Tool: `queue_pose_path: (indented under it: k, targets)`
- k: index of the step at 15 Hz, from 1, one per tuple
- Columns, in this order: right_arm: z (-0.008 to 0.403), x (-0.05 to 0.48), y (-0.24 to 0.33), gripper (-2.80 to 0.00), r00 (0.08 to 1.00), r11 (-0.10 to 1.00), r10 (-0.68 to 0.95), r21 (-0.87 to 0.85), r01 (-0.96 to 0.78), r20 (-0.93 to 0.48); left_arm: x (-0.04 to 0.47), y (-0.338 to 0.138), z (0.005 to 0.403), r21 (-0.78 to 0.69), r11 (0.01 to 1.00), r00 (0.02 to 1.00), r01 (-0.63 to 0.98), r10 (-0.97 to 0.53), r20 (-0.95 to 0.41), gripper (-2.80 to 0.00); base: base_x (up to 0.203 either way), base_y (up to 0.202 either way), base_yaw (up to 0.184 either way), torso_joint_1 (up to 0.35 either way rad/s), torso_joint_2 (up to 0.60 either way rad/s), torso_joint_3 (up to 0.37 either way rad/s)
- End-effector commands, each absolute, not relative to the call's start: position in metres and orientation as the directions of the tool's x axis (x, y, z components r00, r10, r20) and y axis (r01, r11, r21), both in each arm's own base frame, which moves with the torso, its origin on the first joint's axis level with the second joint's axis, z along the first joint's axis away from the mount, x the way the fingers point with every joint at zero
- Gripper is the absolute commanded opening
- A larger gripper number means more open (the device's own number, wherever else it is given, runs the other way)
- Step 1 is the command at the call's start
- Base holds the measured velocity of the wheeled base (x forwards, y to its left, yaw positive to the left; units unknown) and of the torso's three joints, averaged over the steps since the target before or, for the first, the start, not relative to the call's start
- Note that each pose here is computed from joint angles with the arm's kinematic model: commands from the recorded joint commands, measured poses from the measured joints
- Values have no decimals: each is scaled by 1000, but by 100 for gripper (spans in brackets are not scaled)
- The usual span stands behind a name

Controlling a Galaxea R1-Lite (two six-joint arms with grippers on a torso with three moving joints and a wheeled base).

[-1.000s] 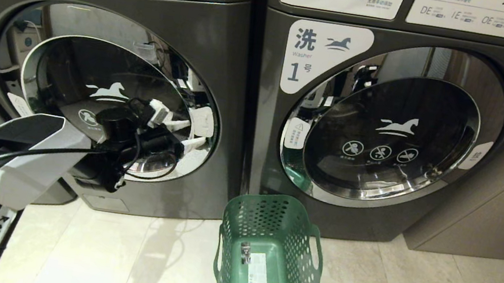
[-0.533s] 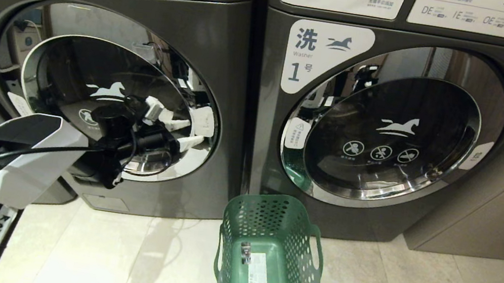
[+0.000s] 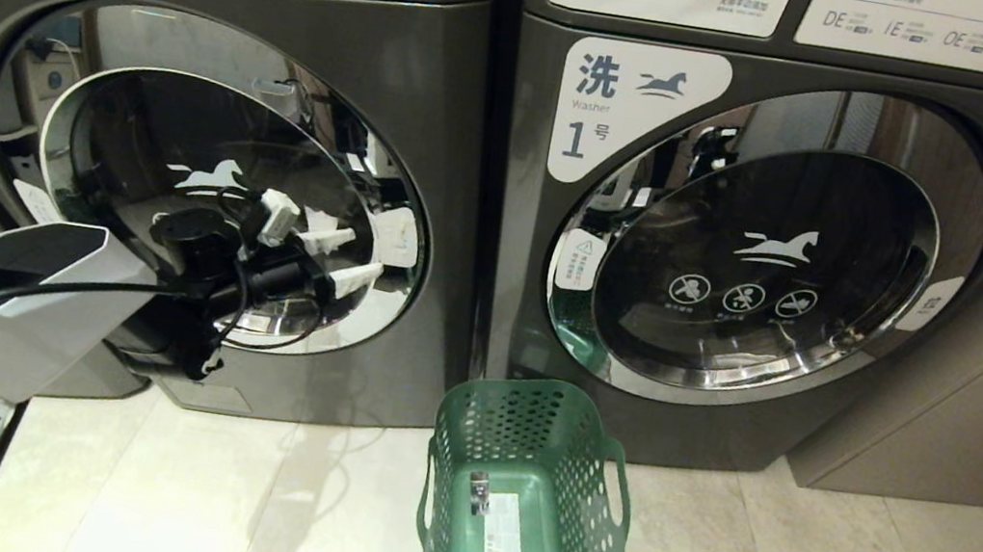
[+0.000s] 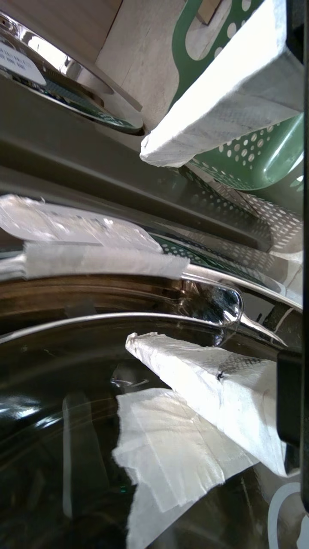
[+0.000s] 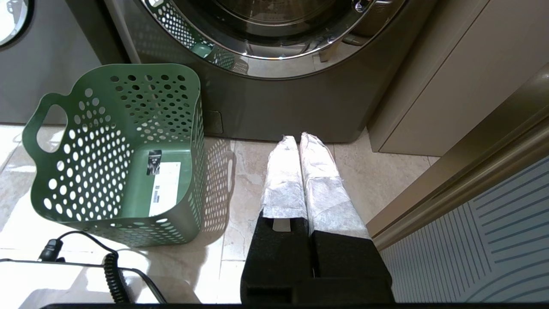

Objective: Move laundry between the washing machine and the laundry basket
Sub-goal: Open the lid of the washing machine

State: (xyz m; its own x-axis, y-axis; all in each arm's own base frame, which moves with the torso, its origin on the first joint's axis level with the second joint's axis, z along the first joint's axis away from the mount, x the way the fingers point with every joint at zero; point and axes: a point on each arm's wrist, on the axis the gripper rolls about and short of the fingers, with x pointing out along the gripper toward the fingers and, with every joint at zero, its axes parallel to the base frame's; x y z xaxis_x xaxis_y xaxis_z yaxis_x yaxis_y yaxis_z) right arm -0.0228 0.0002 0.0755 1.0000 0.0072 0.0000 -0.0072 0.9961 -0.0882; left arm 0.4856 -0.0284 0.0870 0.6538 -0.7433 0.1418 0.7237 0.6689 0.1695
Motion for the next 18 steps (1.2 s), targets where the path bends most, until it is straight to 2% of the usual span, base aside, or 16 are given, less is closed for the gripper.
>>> queue_pose_path:
  k: [1,7,10,18]
  targets:
    - [76,-23,0,-280,1000,996,8,-89,-8,-2,480,-28,89,166,662,648,731,-750,136,0,0,0,0,0,0,0]
    - [76,-23,0,-280,1000,996,8,-89,-8,-2,475,-33,87,167,644,628,747,-765,141,0,0,0,0,0,0,0]
    - [76,-23,0,-280,1000,996,8,-89,-8,-2,477,-35,86,176,600,584,780,-800,137,0,0,0,0,0,0,0]
    - [76,-23,0,-280,1000,996,8,-89,-8,-2,492,-39,80,200,598,576,776,-801,160,0,0,0,0,0,0,0]
